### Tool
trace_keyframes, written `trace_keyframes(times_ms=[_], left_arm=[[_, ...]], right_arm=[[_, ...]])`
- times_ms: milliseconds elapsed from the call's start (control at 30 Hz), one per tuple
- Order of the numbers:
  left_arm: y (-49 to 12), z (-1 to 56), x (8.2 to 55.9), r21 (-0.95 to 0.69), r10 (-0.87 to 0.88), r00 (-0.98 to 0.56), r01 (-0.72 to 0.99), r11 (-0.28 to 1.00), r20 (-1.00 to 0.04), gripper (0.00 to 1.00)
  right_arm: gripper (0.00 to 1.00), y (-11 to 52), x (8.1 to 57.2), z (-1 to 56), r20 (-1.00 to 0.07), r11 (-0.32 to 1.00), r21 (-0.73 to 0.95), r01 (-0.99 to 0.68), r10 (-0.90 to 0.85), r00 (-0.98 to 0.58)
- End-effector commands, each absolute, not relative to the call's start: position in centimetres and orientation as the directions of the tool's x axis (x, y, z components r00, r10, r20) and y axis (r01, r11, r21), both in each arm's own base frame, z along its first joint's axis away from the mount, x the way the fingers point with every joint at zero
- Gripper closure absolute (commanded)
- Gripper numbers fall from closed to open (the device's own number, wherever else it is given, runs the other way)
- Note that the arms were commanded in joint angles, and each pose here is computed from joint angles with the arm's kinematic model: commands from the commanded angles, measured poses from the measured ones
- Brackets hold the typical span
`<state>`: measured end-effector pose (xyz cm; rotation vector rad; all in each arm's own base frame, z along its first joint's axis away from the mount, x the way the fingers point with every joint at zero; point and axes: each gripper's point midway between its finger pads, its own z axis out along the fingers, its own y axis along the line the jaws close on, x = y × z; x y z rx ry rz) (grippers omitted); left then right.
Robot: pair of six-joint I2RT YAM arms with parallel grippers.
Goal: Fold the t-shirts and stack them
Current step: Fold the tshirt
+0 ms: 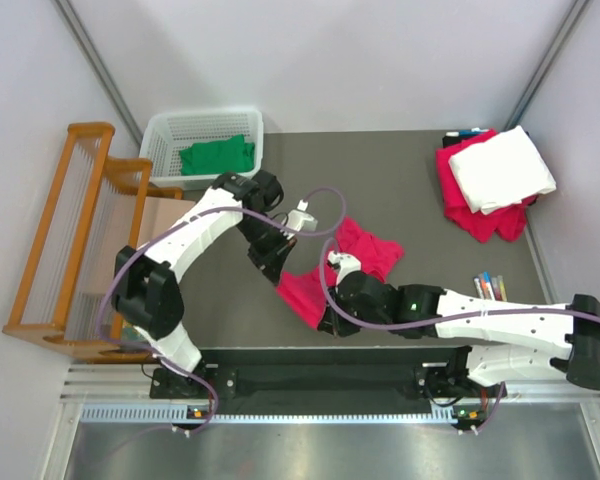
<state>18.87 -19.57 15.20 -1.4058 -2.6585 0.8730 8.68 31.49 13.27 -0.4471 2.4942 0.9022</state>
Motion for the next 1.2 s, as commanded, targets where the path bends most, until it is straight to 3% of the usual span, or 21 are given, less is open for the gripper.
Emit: trace_keyframes(times_ms=[0,100,167,200,300,667,1167], left_arm=[[-20.9,16.4,24.5,-0.364,0.737,-0.586,0.803,0.472,-0.337,0.97],[-23.3,17.2,28.4,-0.347,0.688,-0.609,0.792,0.502,-0.395,0.98],[-24.6,16.4,30.2,-0.375,0.663,-0.651,0.758,0.534,-0.37,0.99],[-25.7,17.9,31.9,-0.357,0.643,-0.64,0.768,0.531,-0.421,1.0],[-27.7,17.0,34.2,-0.391,0.624,-0.666,0.745,0.54,-0.408,1.0],[-31.8,16.3,39.0,-0.386,0.519,-0.694,0.714,0.584,-0.499,1.0],[-36.0,12.2,41.9,-0.354,0.479,-0.7,0.696,0.625,-0.53,1.0]], right_arm=[[1.0,28.5,8.1,12.9,-0.479,0.793,0.454,-0.407,-0.168,-0.862],[1.0,27.2,9.8,13.7,-0.517,0.825,0.436,-0.359,-0.096,-0.85],[1.0,26.2,11.3,14.6,-0.549,0.844,0.438,-0.31,-0.022,-0.836],[1.0,25.6,11.7,14.7,-0.553,0.854,0.43,-0.292,-0.006,-0.833],[1.0,23.6,13.4,15.0,-0.574,0.883,0.415,-0.218,0.068,-0.816],[1.0,16.5,19.3,13.7,-0.588,0.936,0.346,0.069,0.273,-0.761],[1.0,11.0,25.7,9.8,-0.533,0.915,0.315,0.251,0.389,-0.751]])
